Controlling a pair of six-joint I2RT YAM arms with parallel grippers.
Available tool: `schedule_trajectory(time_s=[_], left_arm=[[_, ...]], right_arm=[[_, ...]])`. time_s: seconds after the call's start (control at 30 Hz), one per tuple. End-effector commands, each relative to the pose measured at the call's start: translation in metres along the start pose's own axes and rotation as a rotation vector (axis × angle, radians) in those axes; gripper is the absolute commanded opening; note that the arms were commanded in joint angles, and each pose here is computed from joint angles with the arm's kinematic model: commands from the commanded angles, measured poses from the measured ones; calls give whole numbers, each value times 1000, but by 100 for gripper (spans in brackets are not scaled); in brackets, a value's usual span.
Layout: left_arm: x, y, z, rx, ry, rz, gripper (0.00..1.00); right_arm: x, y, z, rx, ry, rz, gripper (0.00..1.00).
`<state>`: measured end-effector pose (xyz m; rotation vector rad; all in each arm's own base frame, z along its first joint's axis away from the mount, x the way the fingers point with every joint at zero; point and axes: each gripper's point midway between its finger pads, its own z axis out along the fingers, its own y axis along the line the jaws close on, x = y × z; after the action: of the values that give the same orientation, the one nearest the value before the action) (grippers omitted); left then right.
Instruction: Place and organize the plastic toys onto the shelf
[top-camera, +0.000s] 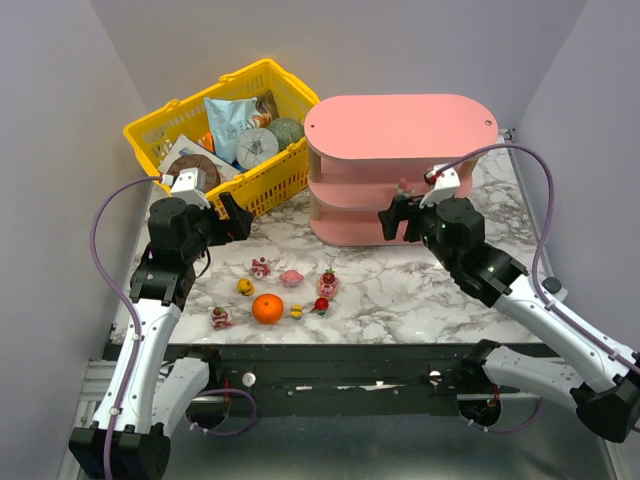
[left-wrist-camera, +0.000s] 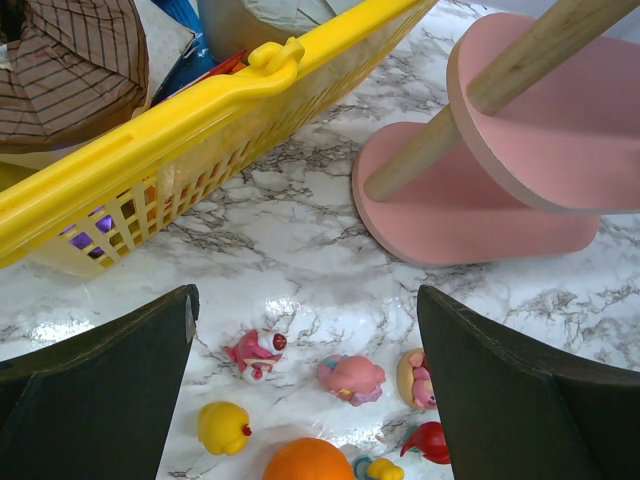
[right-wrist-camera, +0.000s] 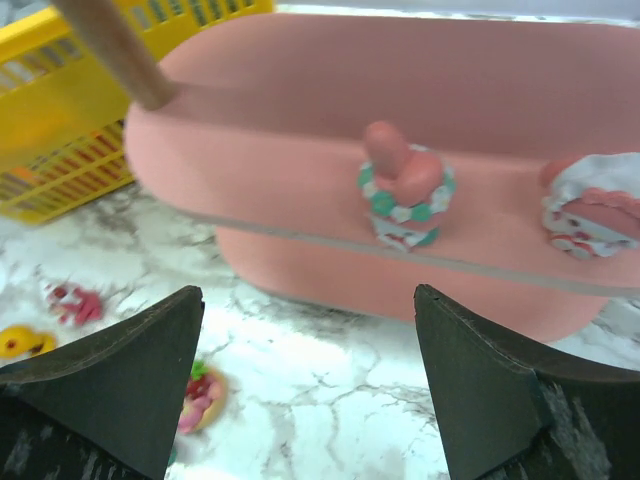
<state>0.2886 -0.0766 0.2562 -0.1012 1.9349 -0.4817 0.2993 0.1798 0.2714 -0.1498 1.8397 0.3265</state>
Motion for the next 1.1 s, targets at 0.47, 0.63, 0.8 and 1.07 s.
schedule_trajectory(time_s=[0.47,0.63,0.8,1.07], left_arm=[[4,3,1,-5,12,12,99],[4,3,1,-2,11,13,99],[4,2,1,2,10,13,99],[4,1,0,6,8,12,99]], right_arm=[[123,110,-9,-335,208,-52,93],[148,120,3,-286,267,11,93],[163,125,13,-207,299,87,91],[178,137,21,-184,335,82,85]])
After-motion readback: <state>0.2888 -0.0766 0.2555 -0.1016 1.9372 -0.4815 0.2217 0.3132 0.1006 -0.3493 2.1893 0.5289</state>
